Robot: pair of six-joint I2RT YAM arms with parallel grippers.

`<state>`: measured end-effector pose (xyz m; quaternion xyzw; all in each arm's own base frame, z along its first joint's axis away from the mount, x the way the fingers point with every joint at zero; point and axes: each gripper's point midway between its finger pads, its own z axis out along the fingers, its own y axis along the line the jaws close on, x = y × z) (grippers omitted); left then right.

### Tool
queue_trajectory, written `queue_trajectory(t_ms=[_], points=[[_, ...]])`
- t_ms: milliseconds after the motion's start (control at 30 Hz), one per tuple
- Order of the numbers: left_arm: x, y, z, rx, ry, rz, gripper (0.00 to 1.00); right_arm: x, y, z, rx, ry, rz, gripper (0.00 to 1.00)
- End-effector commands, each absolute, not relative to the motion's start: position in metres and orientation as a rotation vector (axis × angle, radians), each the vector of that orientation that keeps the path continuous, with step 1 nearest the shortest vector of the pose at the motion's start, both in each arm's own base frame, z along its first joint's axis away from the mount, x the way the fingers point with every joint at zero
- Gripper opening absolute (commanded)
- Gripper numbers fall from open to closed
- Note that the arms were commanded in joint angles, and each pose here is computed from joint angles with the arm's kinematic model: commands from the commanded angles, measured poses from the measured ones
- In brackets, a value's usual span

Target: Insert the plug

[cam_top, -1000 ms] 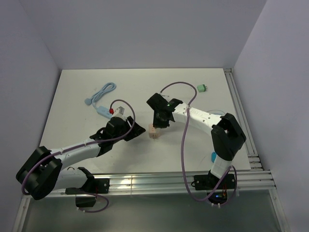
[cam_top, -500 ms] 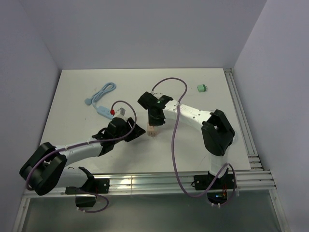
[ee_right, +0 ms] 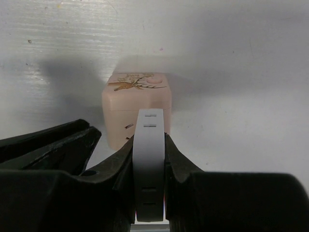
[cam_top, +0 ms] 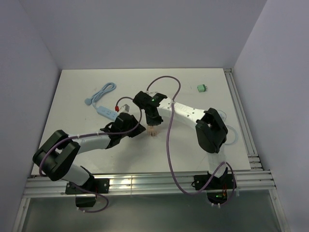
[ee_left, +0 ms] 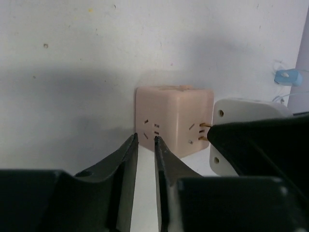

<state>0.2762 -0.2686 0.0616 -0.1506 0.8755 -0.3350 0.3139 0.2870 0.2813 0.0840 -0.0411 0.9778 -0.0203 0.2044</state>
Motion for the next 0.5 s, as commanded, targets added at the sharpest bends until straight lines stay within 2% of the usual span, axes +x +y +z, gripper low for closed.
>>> queue_trajectory(t_ms=[0,67,167,467], points=[[0.297,-0.279,0.067,-0.402,2.275,-0.884,0.24,0.285,0.278,0.074,-0.186,2.758,-0.153,0.0],[0.298,-0.282,0.064,-0.401,2.286,-0.886,0.22,0.285,0.282,0.073,-0.196,2.763,-0.143,0.0],[0.298,-0.287,0.059,-0.391,2.296,-0.904,0.13,0.283,0.285,0.066,-0.193,2.774,-0.132,0.0],[0.298,-0.291,0.052,-0.377,2.313,-0.907,0.07,0.268,0.288,0.031,-0.175,2.833,-0.101,0.0]])
